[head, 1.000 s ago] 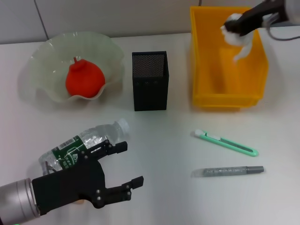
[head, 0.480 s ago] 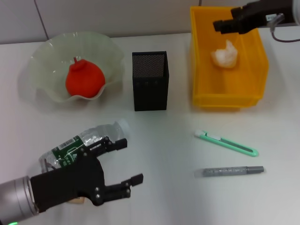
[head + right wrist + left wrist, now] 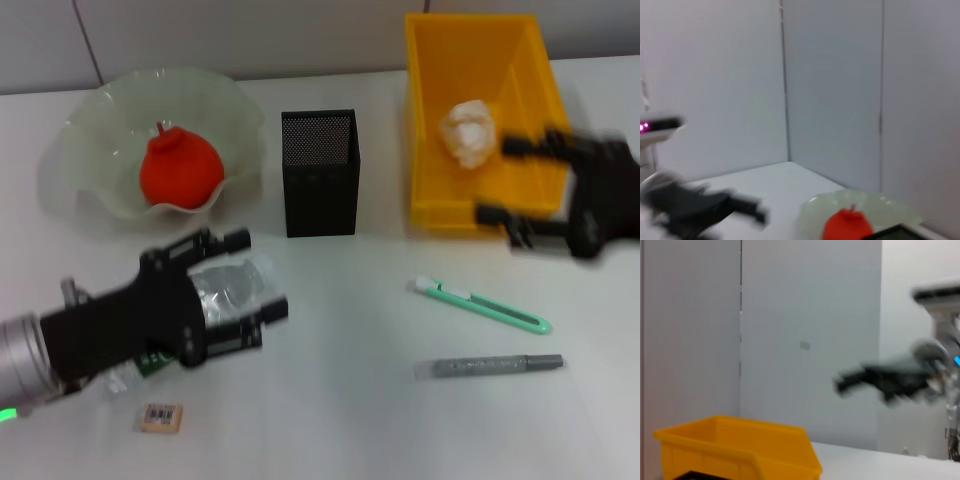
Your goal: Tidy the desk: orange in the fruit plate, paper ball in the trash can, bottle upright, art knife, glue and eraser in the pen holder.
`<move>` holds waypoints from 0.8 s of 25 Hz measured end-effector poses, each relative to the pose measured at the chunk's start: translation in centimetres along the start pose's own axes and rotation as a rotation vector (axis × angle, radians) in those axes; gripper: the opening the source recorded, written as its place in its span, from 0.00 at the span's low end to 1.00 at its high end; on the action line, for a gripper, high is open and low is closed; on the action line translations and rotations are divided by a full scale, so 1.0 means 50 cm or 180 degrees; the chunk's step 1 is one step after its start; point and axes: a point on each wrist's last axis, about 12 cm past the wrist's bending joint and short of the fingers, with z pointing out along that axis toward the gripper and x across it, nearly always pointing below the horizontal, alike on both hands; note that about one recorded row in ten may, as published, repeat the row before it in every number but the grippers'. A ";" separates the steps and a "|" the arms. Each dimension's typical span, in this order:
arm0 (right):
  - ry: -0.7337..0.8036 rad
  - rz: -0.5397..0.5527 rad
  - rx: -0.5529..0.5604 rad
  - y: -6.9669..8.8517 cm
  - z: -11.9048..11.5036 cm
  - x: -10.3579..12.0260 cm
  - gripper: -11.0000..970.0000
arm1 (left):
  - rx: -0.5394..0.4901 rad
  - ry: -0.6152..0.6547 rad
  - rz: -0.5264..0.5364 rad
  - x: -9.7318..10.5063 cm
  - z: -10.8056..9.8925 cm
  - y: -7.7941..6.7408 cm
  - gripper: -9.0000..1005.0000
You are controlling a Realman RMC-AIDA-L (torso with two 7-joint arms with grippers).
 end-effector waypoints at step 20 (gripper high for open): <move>-0.0214 0.0036 -0.0323 0.080 -0.051 0.205 0.83 | 0.0126 0.1667 -0.0186 -0.173 0.148 0.071 0.81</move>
